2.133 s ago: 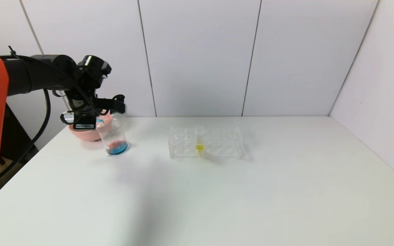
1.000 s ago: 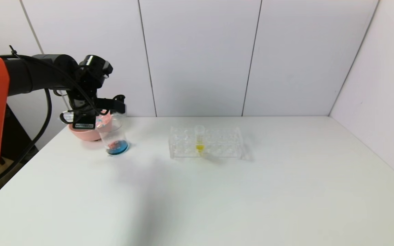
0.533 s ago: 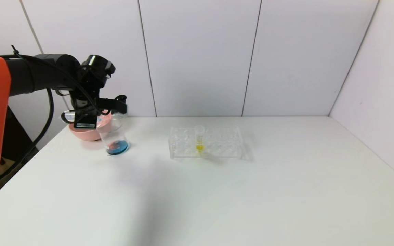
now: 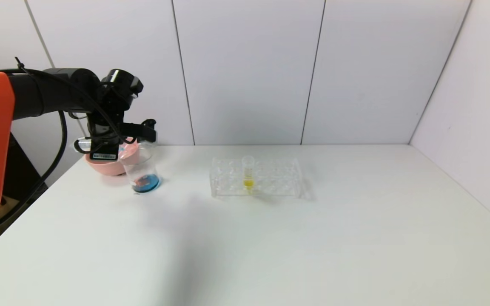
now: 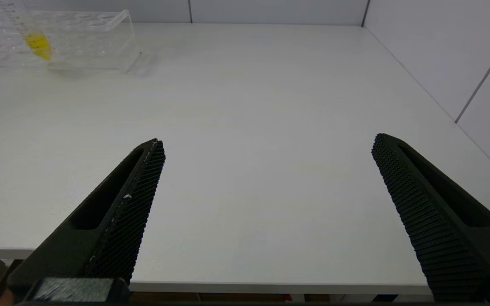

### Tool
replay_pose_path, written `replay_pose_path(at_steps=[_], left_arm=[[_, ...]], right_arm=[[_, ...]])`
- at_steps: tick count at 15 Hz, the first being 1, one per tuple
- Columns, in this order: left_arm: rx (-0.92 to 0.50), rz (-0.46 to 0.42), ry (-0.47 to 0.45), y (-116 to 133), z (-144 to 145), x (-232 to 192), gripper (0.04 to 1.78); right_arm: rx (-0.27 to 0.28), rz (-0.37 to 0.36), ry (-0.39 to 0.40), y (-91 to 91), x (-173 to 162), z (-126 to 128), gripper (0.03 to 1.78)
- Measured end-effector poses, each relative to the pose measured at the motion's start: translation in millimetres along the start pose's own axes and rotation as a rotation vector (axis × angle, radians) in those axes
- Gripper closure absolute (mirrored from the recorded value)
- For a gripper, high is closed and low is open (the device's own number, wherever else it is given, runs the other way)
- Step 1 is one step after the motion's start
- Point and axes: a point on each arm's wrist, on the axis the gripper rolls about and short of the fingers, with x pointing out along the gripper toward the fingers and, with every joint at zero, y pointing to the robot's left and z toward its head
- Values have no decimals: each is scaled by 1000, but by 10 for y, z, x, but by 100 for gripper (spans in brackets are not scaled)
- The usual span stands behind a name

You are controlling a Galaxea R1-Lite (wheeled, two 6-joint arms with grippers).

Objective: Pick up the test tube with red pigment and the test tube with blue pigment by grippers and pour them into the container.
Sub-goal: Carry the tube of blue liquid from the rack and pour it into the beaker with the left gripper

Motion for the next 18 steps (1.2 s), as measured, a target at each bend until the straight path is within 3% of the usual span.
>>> replay_pose_path(at_steps=[18], left_arm=[[34,32,100,-34,89,-21,135]], right_arm=[[0,0,0,0,0,0,4]])
